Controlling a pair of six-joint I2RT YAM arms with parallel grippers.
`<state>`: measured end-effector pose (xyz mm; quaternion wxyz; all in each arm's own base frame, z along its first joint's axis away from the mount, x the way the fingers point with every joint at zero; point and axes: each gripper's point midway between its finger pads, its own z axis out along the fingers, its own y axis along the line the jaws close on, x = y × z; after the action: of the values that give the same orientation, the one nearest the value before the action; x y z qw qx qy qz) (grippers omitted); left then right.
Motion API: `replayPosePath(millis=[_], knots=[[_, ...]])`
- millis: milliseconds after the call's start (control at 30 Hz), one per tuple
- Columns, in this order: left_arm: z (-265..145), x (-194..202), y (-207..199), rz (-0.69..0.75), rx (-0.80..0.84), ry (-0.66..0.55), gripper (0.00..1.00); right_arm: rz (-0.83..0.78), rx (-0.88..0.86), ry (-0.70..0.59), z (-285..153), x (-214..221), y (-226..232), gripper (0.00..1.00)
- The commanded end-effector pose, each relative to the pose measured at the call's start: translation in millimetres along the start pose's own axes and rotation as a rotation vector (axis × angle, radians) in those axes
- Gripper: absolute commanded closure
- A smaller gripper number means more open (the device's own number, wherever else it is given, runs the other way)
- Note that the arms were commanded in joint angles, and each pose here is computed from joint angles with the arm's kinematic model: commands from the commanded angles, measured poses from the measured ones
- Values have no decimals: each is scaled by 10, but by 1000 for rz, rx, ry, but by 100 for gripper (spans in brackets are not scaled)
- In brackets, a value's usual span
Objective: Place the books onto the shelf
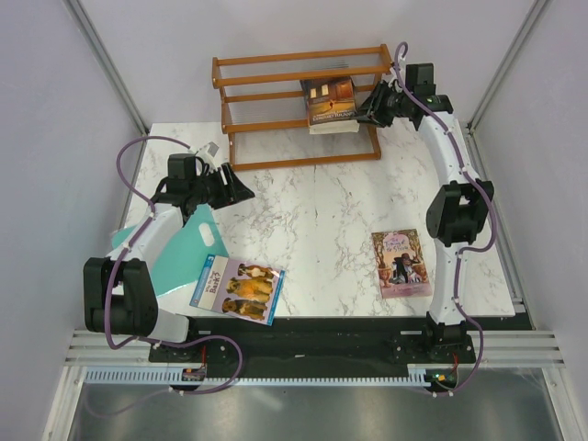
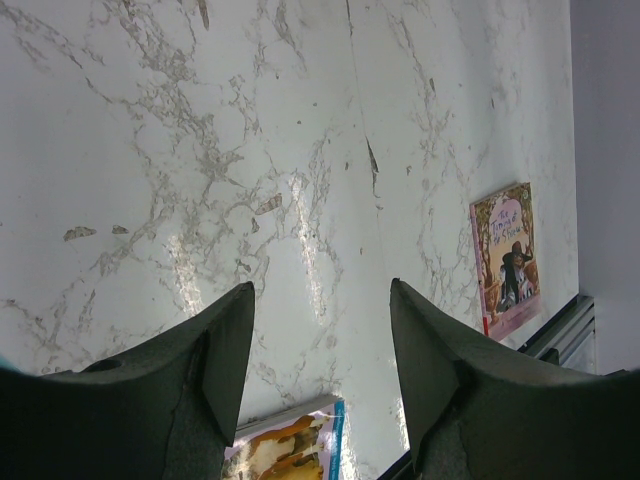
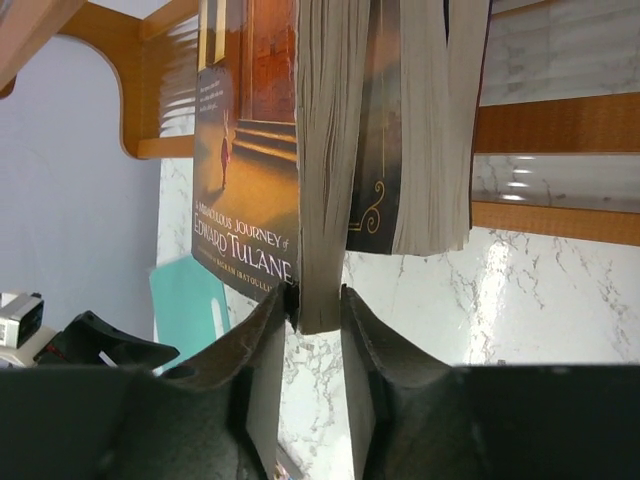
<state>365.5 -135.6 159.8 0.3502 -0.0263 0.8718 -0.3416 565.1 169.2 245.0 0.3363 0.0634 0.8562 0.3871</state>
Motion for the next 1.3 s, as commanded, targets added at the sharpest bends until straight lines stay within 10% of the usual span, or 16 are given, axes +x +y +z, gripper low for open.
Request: replayPosePath(millis=[0,633,867,1267], knots=[[-4,-11,-7,27,18,-10,37,-34,-23,-92,-31,-243,159,60],[-10,-7,-46,23,39,-11,37,-70,11,-162,-599,93,298,39],[-11,-10,-65,20,48,-13,37,-113,17,-118,-420,358,455,100],[-27,-10,-64,25,44,-18,37,-160,139,-144,-91,241,463,100]])
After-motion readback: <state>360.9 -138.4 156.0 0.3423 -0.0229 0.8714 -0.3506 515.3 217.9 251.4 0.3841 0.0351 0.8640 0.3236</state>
